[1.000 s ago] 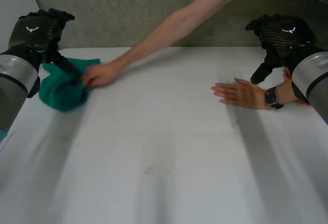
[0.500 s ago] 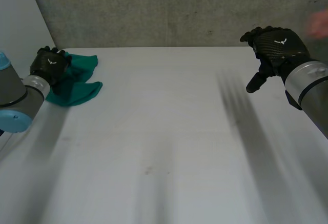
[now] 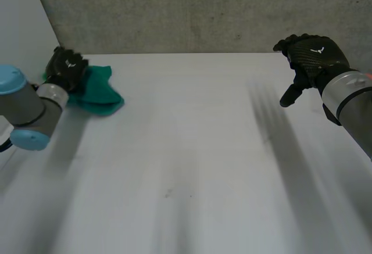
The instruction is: Fold the laundry.
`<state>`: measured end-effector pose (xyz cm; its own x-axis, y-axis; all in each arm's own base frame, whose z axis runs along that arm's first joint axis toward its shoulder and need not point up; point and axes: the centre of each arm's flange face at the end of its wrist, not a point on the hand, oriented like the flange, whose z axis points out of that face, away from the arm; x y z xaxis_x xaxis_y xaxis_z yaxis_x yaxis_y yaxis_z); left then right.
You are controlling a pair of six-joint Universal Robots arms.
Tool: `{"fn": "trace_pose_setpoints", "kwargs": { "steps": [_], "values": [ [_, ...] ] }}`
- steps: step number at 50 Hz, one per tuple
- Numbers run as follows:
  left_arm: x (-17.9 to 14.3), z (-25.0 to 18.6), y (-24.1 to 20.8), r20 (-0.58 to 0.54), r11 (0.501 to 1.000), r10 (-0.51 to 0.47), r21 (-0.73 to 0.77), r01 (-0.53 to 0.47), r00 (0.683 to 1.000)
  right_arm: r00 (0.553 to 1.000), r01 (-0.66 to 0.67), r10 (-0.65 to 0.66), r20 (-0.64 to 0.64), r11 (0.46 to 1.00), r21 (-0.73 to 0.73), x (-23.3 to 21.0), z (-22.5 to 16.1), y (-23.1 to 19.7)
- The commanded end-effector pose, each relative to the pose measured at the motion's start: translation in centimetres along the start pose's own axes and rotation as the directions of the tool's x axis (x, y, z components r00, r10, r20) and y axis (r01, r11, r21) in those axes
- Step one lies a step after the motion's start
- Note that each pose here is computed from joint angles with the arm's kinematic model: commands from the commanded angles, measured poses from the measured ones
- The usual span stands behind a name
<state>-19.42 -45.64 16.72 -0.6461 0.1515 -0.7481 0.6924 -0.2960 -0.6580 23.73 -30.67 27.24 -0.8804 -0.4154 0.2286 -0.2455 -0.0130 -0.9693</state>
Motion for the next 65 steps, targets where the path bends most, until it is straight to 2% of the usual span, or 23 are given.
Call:
{"fn": "trace_pose_setpoints", "kwargs": {
  "steps": [1, 4, 5, 8, 9, 12, 14, 19, 20, 26, 33, 37, 38, 41, 42, 46, 50, 54, 59, 65],
  "values": [
    [3.2, -8.6, -13.3, -0.18, 0.949, -0.237, 0.167, 0.268, 0.955, 1.0, 0.003, -0.003, -0.003, 1.0, 0.011, 0.1, 0.0, -0.4],
    [4.5, -11.5, -15.8, -0.286, 0.908, -0.348, 0.136, 0.397, 0.893, 1.0, 0.003, -0.003, -0.004, 1.0, 0.016, 0.1, -0.1, -0.5],
    [5.5, -13.3, -17.2, -0.352, 0.875, -0.415, 0.097, 0.474, 0.839, 1.0, 0.003, -0.003, -0.004, 1.0, 0.016, 0.1, -0.1, -0.5],
    [7.1, -15.6, -18.8, -0.438, 0.828, -0.495, 0.025, 0.561, 0.75, 1.0, 0.01, -0.01, -0.005, 1.0, 0.017, 0.1, -0.1, -0.6],
    [8.1, -16.8, -19.4, -0.479, 0.804, -0.532, -0.028, 0.594, 0.698, 1.0, 0.013, -0.013, -0.003, 1.0, 0.018, 0.1, -0.1, -0.6],
    [9.3, -18.0, -19.8, -0.512, 0.788, -0.561, -0.092, 0.608, 0.65, 1.0, 0.021, -0.021, -0.004, 1.0, 0.014, 0.2, -0.1, -0.5],
    [9.6, -18.3, -19.7, -0.52, 0.792, -0.562, -0.114, 0.6, 0.643, 1.0, 0.029, -0.029, -0.004, 0.999, 0.014, 0.2, -0.1, -0.5],
    [8.9, -17.5, -19.9, -0.502, 0.787, -0.568, -0.098, 0.609, 0.652, 0.996, 0.086, -0.086, 0.019, 0.996, 0.0, -0.1, -0.2, -0.3],
    [8.2, -16.9, -19.5, -0.478, 0.786, -0.575, -0.098, 0.61, 0.664, 0.995, 0.095, -0.095, 0.03, 0.995, -0.006, -0.3, -0.3, -0.3],
    [5.4, -15.2, -17.7, -0.361, 0.787, -0.597, -0.092, 0.61, 0.716, 0.963, 0.209, -0.183, 0.199, 0.97, -0.121, -1.9, -1.9, 0.7],
    [5.5, -14.2, -15.5, -0.318, 0.802, -0.591, -0.133, 0.582, 0.741, 0.929, 0.262, -0.177, 0.325, 0.936, -0.236, -3.0, -3.3, 2.3],
    [6.7, -13.1, -12.9, -0.324, 0.857, -0.515, -0.168, 0.488, 0.793, 0.926, 0.259, -0.157, 0.344, 0.927, -0.272, -3.4, -3.8, 3.3],
    [6.9, -12.6, -12.0, -0.328, 0.887, -0.461, -0.167, 0.43, 0.825, 0.925, 0.257, -0.153, 0.348, 0.925, -0.278, -3.6, -3.9, 3.6],
    [7.3, -12.0, -11.2, -0.342, 0.932, -0.362, -0.148, 0.331, 0.867, 0.925, 0.255, -0.145, 0.353, 0.923, -0.289, -4.0, -3.9, 4.7],
    [7.9, -11.5, -10.5, -0.356, 0.953, -0.3, -0.136, 0.269, 0.885, 0.925, 0.252, -0.143, 0.351, 0.924, -0.289, -4.1, -3.8, 5.0],
    [8.3, -10.2, -8.4, -0.359, 0.979, -0.192, -0.137, 0.152, 0.913, 0.93, 0.238, -0.136, 0.341, 0.93, -0.279, -4.5, -3.8, 6.4],
    [7.9, -9.1, -6.4, -0.338, 0.98, -0.168, -0.16, 0.119, 0.926, 0.935, 0.204, -0.112, 0.336, 0.946, -0.252, -5.4, -3.7, 7.0],
    [8.5, -8.4, -5.6, -0.339, 0.977, -0.175, -0.172, 0.122, 0.924, 0.926, 0.156, -0.06, 0.372, 0.96, -0.232, -7.5, -3.5, 7.1],
    [9.1, -8.6, -5.2, -0.359, 0.974, -0.183, -0.19, 0.12, 0.915, 0.903, 0.156, -0.049, 0.426, 0.963, -0.221, -10.4, -3.0, 7.3],
    [9.6, -9.6, -5.2, -0.406, 0.961, -0.213, -0.249, 0.116, 0.889, 0.89, 0.178, -0.069, 0.451, 0.962, -0.205, -13.0, -2.4, 7.5]
  ]
}}
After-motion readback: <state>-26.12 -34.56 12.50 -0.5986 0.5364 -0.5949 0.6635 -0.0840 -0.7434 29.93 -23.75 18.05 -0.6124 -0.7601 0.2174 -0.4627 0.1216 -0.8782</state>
